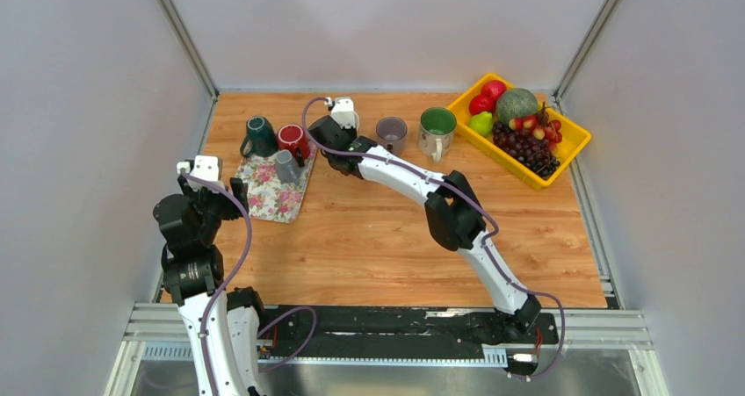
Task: Turn the mug right side up
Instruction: Place the cup at the center of the board.
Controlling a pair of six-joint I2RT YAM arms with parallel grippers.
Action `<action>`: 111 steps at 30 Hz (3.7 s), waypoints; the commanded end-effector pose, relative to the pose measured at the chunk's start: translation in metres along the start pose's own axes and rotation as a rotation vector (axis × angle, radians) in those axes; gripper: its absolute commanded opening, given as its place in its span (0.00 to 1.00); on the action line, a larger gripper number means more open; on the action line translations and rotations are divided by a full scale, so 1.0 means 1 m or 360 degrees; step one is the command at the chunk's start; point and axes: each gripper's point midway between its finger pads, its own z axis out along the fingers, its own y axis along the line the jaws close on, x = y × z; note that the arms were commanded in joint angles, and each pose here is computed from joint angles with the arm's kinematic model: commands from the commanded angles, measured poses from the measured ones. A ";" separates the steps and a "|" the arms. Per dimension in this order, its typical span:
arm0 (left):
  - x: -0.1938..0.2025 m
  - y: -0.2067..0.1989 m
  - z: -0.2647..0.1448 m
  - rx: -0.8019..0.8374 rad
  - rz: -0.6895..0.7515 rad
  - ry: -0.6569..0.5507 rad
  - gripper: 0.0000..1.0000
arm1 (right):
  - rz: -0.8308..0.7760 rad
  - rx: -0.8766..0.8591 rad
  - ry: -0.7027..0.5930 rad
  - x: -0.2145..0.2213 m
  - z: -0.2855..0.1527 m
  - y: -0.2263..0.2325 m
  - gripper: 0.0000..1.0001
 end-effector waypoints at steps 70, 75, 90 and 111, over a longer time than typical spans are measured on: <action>-0.008 0.004 -0.001 -0.0035 -0.0004 -0.0071 0.76 | 0.0220 -0.0015 -0.0084 -0.025 0.006 0.010 0.17; -0.007 0.004 -0.001 -0.0033 -0.0006 -0.0070 0.76 | 0.0218 -0.0015 -0.0077 -0.022 0.007 0.011 0.18; -0.008 0.004 -0.001 -0.0032 -0.0004 -0.0072 0.76 | 0.0221 -0.0014 -0.0079 -0.023 0.007 0.011 0.26; -0.009 0.005 -0.002 -0.0043 -0.0008 -0.0076 0.76 | 0.0224 -0.0019 -0.0090 -0.026 0.007 0.012 0.27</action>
